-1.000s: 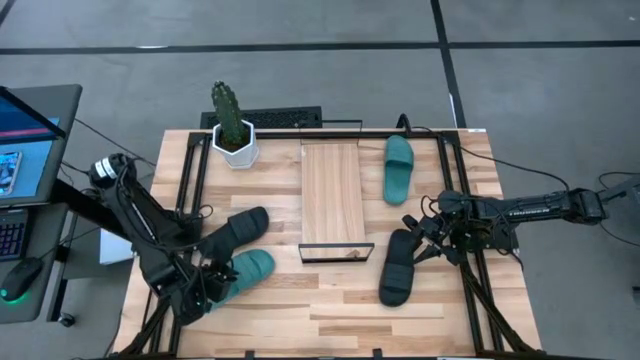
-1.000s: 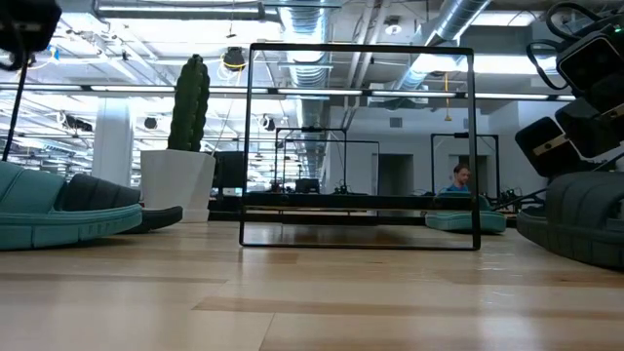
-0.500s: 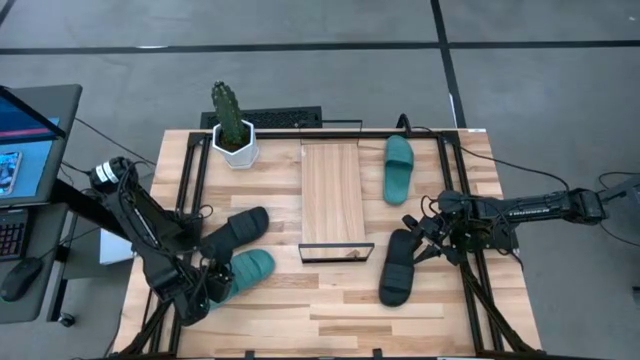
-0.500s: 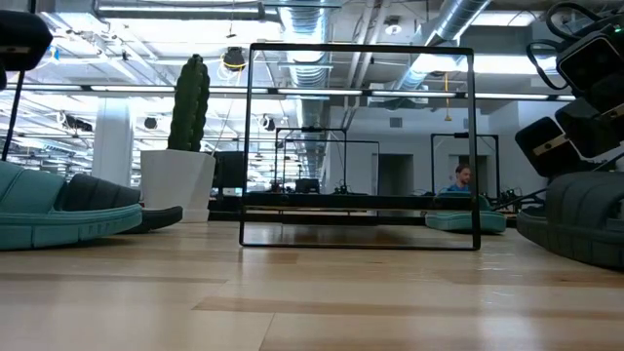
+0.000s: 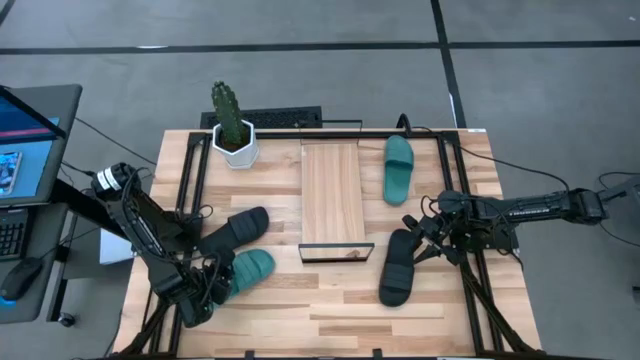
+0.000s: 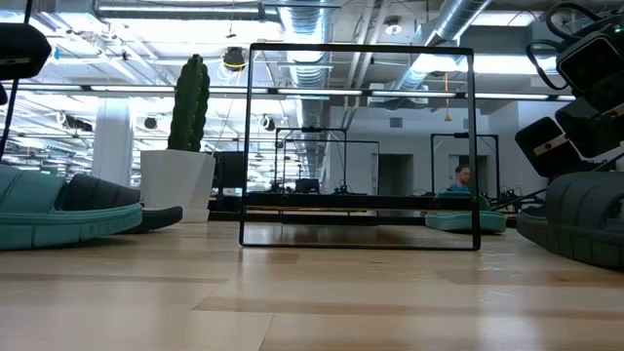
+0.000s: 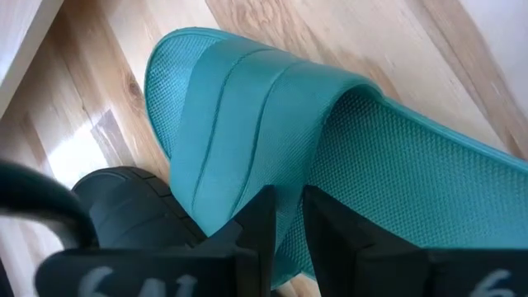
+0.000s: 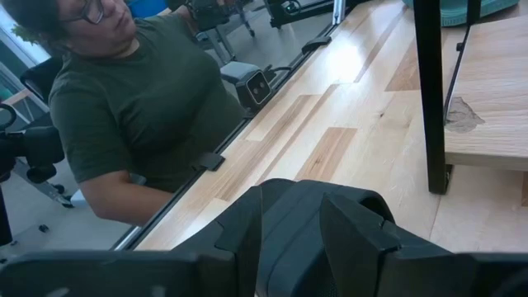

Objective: Pick and place slides into the shelf
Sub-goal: Put the left green slide on the shelf

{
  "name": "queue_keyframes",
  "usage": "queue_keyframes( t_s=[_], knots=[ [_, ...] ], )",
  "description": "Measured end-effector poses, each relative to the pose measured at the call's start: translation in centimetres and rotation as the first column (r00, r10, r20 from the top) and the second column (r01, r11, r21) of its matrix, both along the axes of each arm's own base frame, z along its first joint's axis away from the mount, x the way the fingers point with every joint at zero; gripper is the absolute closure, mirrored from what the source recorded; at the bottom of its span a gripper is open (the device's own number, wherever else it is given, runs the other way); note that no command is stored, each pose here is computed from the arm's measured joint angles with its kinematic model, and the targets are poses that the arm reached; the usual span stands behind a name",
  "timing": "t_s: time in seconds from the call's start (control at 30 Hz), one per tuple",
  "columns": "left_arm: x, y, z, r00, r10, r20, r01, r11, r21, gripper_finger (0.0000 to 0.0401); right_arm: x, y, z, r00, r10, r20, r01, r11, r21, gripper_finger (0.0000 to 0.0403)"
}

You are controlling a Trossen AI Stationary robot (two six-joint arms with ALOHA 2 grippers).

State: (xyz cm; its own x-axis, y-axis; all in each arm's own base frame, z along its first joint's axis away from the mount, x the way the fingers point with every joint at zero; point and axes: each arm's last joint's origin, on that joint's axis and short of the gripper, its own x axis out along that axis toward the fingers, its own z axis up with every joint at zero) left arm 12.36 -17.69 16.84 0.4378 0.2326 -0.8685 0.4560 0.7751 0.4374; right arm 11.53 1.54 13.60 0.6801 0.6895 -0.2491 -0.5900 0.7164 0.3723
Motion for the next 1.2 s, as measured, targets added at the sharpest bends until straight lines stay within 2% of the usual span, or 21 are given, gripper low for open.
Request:
queue_keyframes(
  t_s=[0.27,0.53,0.73,1.0,1.2],
  knots=[
    [-0.06,-0.07,-0.07,0.999,0.007,-0.041,-0.009,0.999,-0.033,0.0346,0.00,0.00,0.00,1.000,0.000,0.000,0.000,1.000,0.000,0.0289],
    [0.10,0.09,-0.02,0.995,0.097,0.014,-0.096,0.994,-0.049,0.0346,0.00,0.00,0.00,1.000,0.000,0.000,0.000,1.000,0.000,0.0289],
    [0.39,0.35,-0.06,0.993,0.121,-0.006,-0.121,0.991,-0.057,0.0342,0.00,0.00,0.00,1.000,0.000,0.000,0.000,1.000,0.000,0.0289],
    [0.63,0.43,-0.13,0.988,0.143,-0.058,-0.148,0.984,-0.097,0.0277,0.00,0.00,0.01,1.000,0.000,0.000,0.000,1.000,0.000,0.0289],
    [0.59,0.50,-0.13,0.990,0.128,-0.059,-0.132,0.988,-0.078,0.0231,0.00,0.00,0.00,1.000,0.000,0.000,0.000,1.000,0.000,0.0289]
  ],
)
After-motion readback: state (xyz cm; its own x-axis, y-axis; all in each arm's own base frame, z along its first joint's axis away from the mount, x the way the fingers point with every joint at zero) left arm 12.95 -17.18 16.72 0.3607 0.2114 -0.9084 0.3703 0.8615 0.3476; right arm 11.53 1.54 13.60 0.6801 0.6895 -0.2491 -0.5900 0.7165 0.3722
